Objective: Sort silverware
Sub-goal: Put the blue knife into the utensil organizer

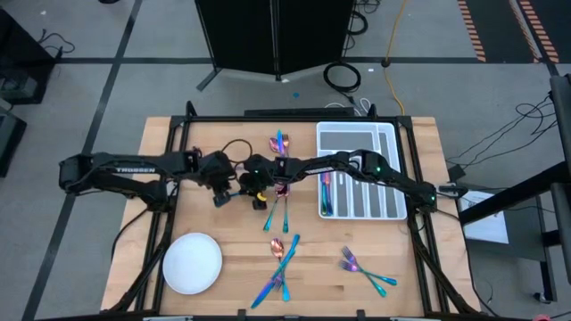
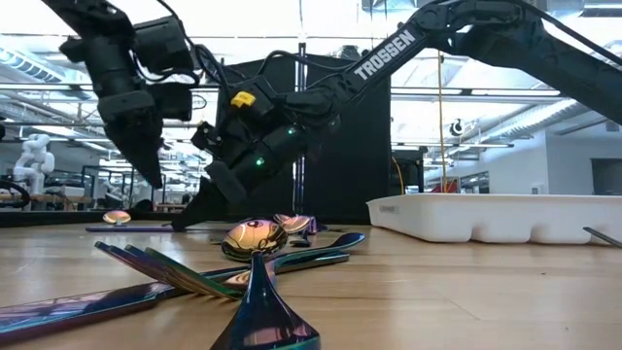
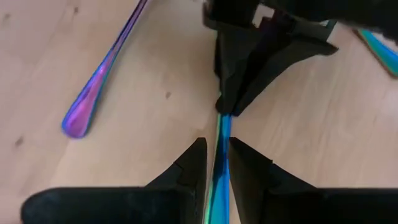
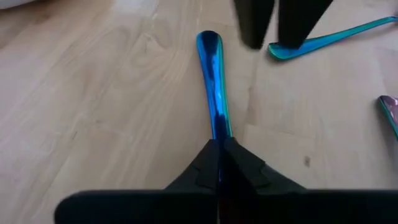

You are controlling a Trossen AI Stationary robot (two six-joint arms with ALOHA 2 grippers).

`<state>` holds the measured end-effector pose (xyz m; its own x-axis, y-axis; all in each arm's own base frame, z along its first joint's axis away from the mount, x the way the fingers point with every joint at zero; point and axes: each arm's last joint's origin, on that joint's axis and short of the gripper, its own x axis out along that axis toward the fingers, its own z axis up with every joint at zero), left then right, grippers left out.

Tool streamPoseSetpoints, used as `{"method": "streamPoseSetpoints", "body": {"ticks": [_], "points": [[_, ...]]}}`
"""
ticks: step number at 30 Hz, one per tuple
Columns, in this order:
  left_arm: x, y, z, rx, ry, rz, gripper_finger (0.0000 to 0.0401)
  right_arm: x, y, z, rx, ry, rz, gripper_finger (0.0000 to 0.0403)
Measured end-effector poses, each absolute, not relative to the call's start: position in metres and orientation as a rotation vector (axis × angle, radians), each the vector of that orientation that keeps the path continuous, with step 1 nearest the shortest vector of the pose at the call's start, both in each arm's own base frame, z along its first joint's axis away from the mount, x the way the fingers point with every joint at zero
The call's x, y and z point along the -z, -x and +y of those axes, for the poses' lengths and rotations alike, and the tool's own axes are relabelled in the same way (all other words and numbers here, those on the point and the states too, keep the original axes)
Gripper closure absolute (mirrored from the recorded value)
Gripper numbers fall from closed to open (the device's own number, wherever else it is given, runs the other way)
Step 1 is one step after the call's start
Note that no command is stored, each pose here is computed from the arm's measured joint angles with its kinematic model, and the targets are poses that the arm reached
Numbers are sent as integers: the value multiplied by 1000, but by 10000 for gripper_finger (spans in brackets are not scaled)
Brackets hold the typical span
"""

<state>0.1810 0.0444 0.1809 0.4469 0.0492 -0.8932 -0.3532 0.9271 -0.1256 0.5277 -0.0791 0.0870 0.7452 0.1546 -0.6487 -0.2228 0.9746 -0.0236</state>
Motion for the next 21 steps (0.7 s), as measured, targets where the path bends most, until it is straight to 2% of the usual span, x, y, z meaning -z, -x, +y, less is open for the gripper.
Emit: {"method": "streamPoseSetpoints", "body": {"ticks": [10, 21], "points": [[-158, -181, 35, -157, 223, 1117, 334, -87, -526, -87, -229, 21, 687, 402], [-144, -186, 35, -167, 200, 1188, 335, -105, -521, -96, -255, -2, 686, 403]]}}
